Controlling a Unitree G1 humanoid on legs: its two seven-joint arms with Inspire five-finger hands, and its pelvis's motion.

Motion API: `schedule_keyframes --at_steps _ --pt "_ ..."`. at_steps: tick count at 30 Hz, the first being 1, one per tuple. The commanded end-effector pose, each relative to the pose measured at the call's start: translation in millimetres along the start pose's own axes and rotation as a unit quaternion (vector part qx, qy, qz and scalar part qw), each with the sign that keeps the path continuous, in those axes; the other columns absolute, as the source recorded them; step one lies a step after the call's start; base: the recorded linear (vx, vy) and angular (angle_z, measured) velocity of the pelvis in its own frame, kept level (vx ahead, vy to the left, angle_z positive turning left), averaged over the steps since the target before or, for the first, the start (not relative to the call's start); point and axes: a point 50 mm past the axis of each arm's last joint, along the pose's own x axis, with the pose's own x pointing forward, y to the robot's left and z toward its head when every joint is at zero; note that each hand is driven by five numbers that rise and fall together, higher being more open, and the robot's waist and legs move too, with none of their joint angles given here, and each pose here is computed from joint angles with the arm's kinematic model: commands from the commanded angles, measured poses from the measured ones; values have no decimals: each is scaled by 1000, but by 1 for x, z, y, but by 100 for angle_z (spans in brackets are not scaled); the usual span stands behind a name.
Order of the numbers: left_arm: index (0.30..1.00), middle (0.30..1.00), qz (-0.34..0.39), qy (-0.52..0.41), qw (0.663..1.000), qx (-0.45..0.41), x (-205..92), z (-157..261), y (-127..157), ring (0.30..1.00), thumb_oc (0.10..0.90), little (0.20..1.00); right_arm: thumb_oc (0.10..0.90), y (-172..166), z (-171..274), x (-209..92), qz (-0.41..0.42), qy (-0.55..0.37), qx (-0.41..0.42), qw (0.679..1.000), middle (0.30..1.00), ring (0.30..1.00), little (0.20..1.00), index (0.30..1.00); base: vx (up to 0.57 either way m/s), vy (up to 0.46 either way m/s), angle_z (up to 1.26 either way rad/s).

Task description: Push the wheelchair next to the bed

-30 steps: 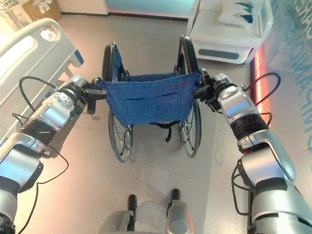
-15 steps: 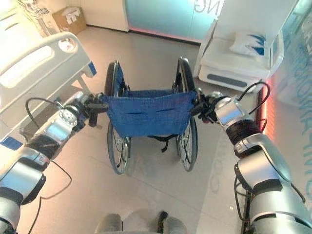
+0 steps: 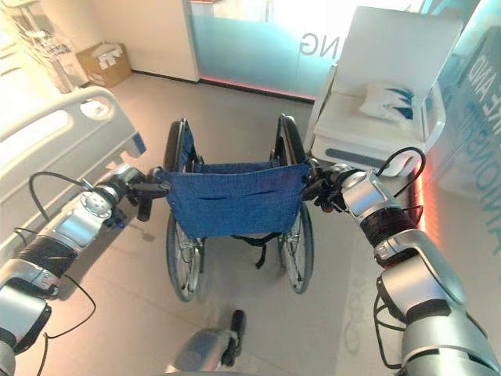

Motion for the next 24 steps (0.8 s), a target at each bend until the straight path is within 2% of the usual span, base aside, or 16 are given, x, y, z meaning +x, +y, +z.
schedule_keyframes --at_steps 1,6,12,24 --pt "300 300 -70 -7 997 9 2 -15 -39 300 400 300 400 5 15 -6 -15 -116 -86 989 300 300 300 300 339 207 -17" --pt "300 300 -53 -2 999 10 4 -15 -46 300 400 300 400 5 27 -6 -21 -142 -85 986 300 300 300 300 312 97 -13" --pt "300 300 -38 -22 999 15 6 -2 -40 300 400 300 400 -7 44 -12 -44 -152 -82 984 300 300 300 300 250 -70 24" --pt "300 300 -72 -71 995 12 3 24 -59 300 400 300 400 -36 43 -28 -81 -122 -100 984 300 300 300 300 454 -166 65"
